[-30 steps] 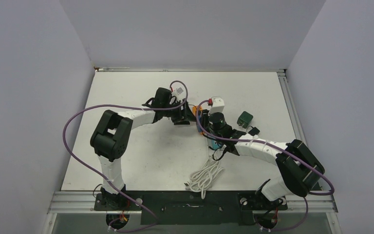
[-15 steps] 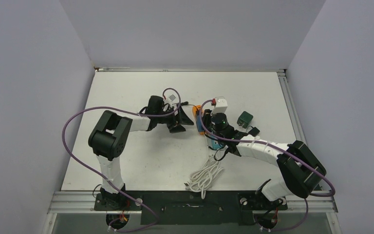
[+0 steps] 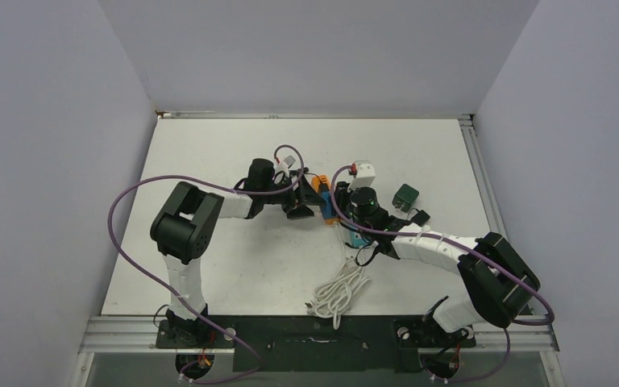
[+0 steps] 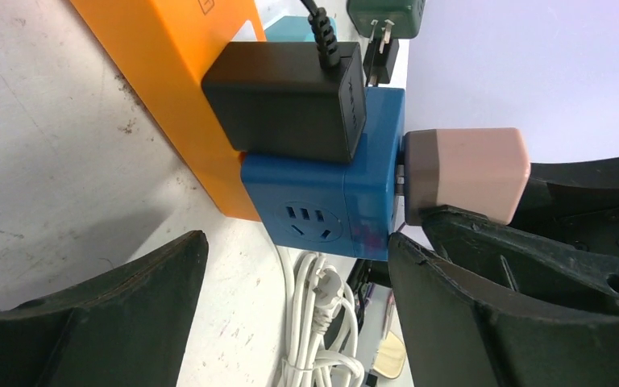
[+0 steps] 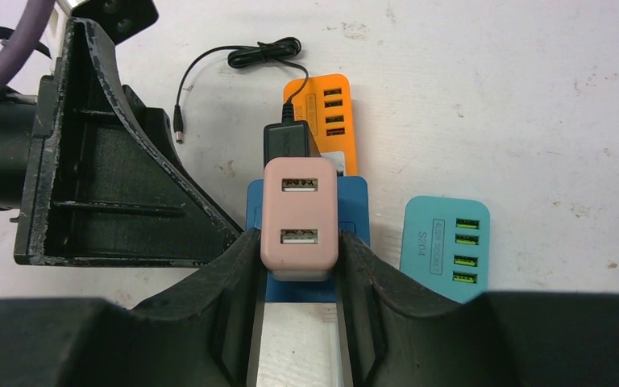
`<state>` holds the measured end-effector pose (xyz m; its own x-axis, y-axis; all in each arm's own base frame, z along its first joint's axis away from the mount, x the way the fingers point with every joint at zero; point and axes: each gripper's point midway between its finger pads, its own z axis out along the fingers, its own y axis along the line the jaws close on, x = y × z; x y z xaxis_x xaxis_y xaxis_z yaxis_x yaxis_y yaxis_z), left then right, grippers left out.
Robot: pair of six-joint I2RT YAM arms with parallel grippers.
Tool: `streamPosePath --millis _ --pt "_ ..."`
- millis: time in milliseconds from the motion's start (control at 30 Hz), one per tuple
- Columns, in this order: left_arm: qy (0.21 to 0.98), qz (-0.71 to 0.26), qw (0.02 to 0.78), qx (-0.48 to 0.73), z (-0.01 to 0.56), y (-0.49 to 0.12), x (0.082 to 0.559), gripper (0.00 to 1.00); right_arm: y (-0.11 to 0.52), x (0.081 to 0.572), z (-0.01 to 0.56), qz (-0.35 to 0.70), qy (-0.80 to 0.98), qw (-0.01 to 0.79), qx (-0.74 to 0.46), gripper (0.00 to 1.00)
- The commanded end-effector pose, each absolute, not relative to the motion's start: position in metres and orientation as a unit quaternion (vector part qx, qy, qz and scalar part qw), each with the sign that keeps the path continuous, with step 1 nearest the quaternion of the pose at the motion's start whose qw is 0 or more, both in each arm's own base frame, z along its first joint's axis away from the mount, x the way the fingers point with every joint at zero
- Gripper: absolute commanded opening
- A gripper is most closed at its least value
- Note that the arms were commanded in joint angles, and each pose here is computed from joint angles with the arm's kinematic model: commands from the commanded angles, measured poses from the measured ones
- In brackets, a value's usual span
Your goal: Pull the plug off the socket
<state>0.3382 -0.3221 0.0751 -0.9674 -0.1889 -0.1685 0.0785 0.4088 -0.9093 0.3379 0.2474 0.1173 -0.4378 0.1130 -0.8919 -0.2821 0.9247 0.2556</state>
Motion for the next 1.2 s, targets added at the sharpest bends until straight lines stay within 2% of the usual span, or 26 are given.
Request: streamPosePath --millis 0,467,700,967,1167 --pt "0.823 -0.554 0.124 -0.025 0.076 -0.326 0.337 0.78 0.268 0.339 0.158 0.249 0.787 0.562 -0.046 0.05" --pt "0.811 -0.573 0.114 -0.027 0.076 -0.33 0.335 0.75 0.28 0.333 0.16 0.257 0.784 0.562 -0.062 0.05" --pt "0.81 -0.576 0.108 -0.031 0.074 -0.331 0.335 0.61 0.281 0.333 0.161 0.259 0.784 0.561 -0.062 0.05" --pt "0.811 -0.576 0.1 -0.035 0.069 -0.332 0.333 0.58 0.283 0.332 0.158 0.262 0.785 0.558 -0.064 0.05" --pt "0.812 -0.574 0.096 -0.043 0.064 -0.332 0.332 0.43 0.284 0.332 0.158 0.263 0.785 0.557 -0.064 0.05"
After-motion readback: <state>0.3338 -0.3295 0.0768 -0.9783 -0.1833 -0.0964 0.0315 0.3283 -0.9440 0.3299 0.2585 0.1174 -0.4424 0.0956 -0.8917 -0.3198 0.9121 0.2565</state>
